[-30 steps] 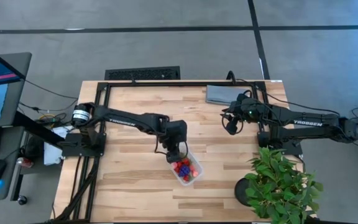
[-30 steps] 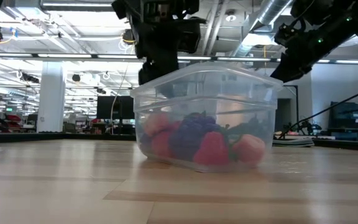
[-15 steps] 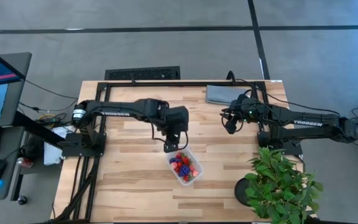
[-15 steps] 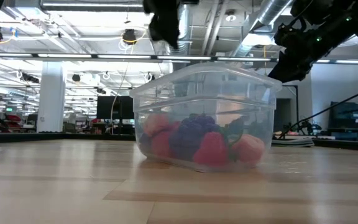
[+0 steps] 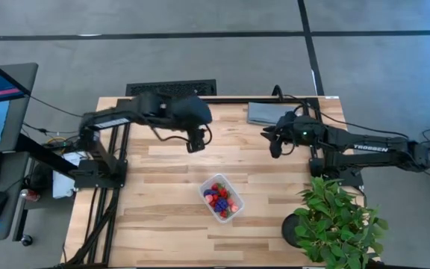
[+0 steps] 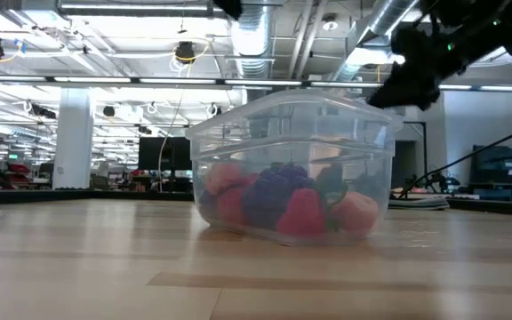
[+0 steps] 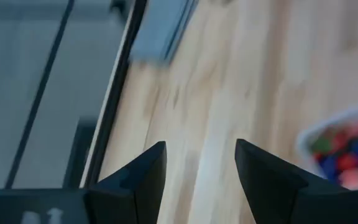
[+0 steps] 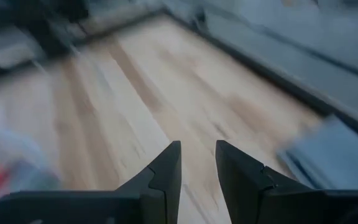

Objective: Pick and placing Produce into tupperware
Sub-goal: Return to Home Position

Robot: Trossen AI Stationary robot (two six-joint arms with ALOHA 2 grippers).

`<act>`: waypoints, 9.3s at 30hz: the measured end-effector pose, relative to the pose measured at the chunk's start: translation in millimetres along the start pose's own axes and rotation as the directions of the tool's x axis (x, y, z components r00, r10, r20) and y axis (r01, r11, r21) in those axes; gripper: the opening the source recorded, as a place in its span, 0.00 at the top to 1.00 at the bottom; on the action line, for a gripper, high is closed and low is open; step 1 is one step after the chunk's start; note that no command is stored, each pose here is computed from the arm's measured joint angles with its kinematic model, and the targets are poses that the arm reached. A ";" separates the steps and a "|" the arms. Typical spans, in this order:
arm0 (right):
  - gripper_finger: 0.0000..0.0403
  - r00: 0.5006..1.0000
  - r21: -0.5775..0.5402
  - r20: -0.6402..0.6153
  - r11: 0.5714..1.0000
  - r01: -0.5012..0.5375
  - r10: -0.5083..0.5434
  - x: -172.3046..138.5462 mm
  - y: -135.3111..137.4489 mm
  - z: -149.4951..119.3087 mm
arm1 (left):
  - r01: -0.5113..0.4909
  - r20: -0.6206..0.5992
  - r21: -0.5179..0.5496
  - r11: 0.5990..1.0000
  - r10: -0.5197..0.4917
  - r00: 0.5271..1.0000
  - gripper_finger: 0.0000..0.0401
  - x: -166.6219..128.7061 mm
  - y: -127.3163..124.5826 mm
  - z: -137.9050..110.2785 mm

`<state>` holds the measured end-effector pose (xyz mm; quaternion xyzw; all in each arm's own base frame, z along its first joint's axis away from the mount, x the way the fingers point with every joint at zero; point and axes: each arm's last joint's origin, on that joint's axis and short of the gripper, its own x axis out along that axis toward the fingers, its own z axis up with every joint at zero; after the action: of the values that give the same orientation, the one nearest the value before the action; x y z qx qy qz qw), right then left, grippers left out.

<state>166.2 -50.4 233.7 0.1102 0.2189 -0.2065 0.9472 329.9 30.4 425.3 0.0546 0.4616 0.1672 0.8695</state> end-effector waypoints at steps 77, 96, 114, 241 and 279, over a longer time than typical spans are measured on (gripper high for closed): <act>0.70 0.728 -0.227 0.636 0.964 -0.140 0.255 -92.0 -15.2 16.9 | 0.283 0.914 -0.341 0.897 0.246 0.322 0.54 35.3 -15.8 -316.3; 0.70 0.607 -0.104 0.747 0.950 -0.294 0.270 -86.6 -15.1 -32.2 | 0.265 0.917 -0.343 0.901 0.261 0.300 0.54 28.0 -12.2 -322.0; 0.70 0.625 -0.114 0.754 0.978 -0.177 0.201 -74.4 6.3 -47.7 | 0.296 0.923 -0.332 0.896 0.245 0.296 0.54 28.1 -12.7 -321.8; 0.70 0.932 -0.313 0.132 0.907 -0.283 0.336 -57.0 8.0 -106.7 | 0.087 0.900 0.133 0.987 -0.157 0.407 0.54 45.1 -29.3 -327.5; 0.70 0.930 -0.346 0.146 0.898 -0.272 0.338 -57.2 8.4 -105.5 | 0.202 0.844 0.149 0.968 -0.231 0.485 0.54 69.0 -39.0 -338.2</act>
<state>84.1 8.2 168.2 -0.0331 0.1321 -0.0266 0.9903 97.4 -2.8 169.4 0.0842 -0.0207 0.0011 0.9962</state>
